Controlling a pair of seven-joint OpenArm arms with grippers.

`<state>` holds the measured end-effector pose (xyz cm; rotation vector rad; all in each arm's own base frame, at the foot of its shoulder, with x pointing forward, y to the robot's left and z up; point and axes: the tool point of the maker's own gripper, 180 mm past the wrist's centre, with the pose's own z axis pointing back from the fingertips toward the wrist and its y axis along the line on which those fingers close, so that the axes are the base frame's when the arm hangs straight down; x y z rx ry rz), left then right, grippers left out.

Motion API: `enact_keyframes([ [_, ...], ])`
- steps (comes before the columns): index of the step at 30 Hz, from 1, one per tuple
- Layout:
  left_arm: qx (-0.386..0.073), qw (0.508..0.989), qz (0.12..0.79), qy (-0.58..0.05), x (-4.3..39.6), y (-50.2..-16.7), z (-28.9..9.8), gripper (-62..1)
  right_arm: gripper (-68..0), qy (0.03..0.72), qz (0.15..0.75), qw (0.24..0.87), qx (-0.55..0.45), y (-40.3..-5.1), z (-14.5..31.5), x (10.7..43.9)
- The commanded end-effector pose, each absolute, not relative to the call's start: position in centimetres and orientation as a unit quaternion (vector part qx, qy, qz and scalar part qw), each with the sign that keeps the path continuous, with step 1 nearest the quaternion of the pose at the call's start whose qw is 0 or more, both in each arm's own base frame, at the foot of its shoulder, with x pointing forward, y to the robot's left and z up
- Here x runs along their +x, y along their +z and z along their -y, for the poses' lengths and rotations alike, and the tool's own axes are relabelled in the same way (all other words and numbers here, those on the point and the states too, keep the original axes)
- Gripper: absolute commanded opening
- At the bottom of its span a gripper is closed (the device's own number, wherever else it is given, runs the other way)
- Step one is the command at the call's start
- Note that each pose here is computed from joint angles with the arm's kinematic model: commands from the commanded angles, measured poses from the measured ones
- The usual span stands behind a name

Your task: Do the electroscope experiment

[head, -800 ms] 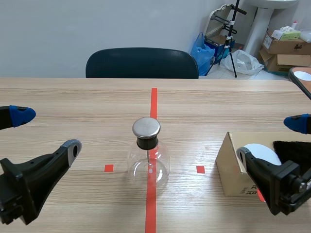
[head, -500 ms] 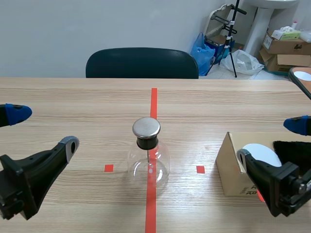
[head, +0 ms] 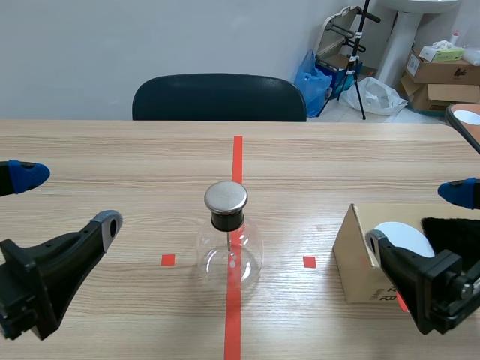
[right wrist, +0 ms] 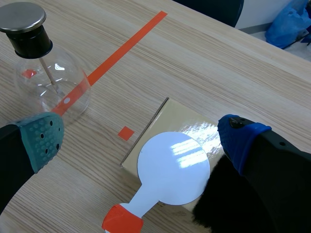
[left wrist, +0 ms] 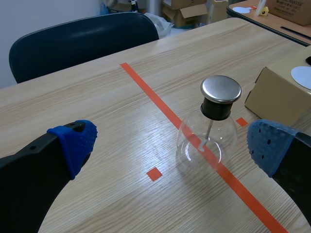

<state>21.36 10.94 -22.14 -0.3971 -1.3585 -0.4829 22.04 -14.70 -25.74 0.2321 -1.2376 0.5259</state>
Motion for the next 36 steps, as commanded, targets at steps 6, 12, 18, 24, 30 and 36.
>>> enact_keyframes([
  [6, -0.189, 0.723, 0.627, -0.219, 21.4, -21.3, -10.5, 1.4, 0.4, 0.247, 0.589, 0.761, 0.113, -24.6, 14.4, 22.4],
  [12, -0.189, 0.723, 0.627, -0.219, 21.4, -21.3, -10.5, 1.4, 0.4, 0.285, 0.577, 0.761, 0.086, -25.3, 14.4, 22.2],
  [18, -0.189, 0.723, 0.627, -0.219, 21.4, -21.3, -10.5, 1.4, 0.4, 0.37, 0.563, 0.738, 0.039, -25.6, 13.7, 21.4],
  [24, -0.189, 0.723, 0.627, -0.219, 21.4, -21.3, -10.5, 1.4, 0.4, 0.502, 0.528, 0.685, -0.016, -26.5, 12.2, 18.0],
  [30, -0.189, 0.723, 0.627, -0.219, 21.4, -21.3, -10.5, 1.4, 0.4, 0.586, 0.494, 0.636, -0.091, -27.4, 12.3, 15.0],
  [36, -0.189, 0.723, 0.627, -0.22, 21.4, -21.3, -10.5, 1.4, 0.4, 0.611, 0.47, 0.616, -0.163, -28.1, 13.0, 13.0],
])
